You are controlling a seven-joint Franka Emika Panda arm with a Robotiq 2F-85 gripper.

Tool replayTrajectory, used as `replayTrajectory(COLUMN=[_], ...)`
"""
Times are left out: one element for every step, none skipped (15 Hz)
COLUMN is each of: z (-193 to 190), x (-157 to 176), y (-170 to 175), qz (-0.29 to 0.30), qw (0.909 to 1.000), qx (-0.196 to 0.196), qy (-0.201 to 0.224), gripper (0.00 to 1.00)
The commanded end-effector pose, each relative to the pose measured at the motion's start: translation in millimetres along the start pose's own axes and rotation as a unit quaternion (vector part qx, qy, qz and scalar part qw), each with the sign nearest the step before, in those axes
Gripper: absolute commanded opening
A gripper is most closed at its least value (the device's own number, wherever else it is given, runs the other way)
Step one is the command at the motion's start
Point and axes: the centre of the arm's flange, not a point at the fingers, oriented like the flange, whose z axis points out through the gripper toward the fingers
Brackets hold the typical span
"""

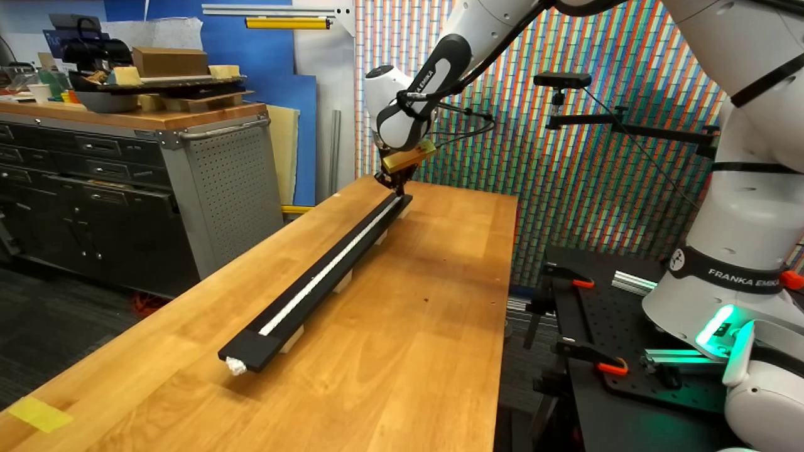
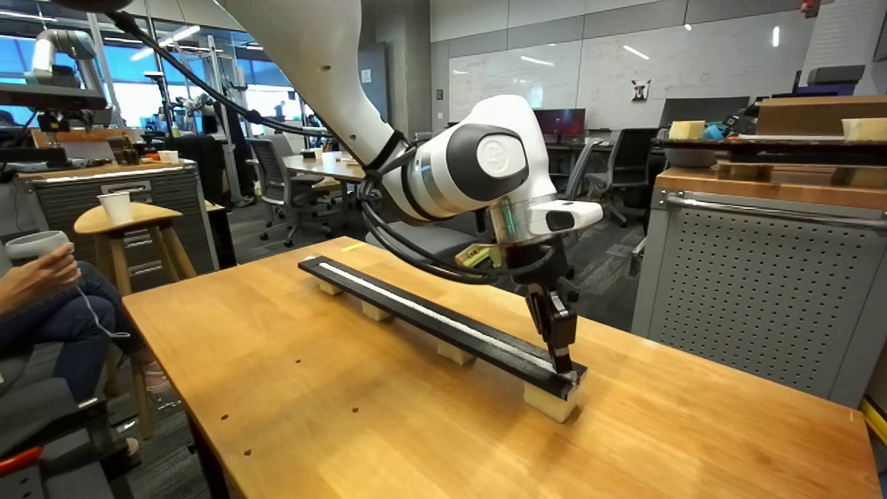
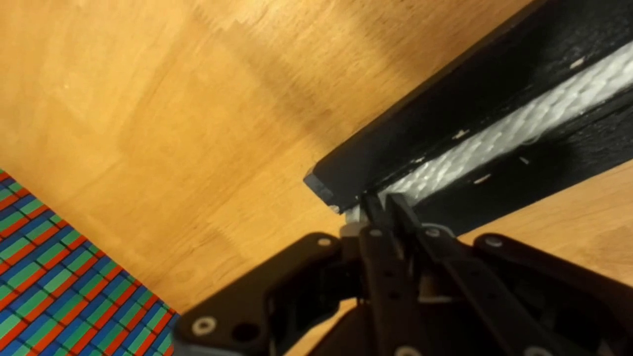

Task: Put the rope in the groove then press down on the rope

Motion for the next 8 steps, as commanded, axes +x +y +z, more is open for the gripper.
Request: replayTrajectory(z=[-6.4,-6.1,-5.9,-5.9,-5.4,-5.1,-3.8,-2.3], x=[3.8,5.6,8.3,11.0,13.7,15.7,17.0,18.2], y=[8.4,8.3,8.0,7.9,7.7,7.8,7.7,7.7], qz=[0.023,0.025,0.027,0.029,0.032,0.032,0.031,0.031], qw=[0.9997,0.9997,0.9996,0.9995,0.9995,0.9995,0.9995,0.9995], qx=[0.005,0.005,0.006,0.007,0.006,0.006,0.006,0.006], qy=[0.003,0.002,0.001,0.001,0.001,0.000,-0.003,-0.004], gripper=[0.09,0.08,0.09,0.07,0.09,0.09,0.09,0.09])
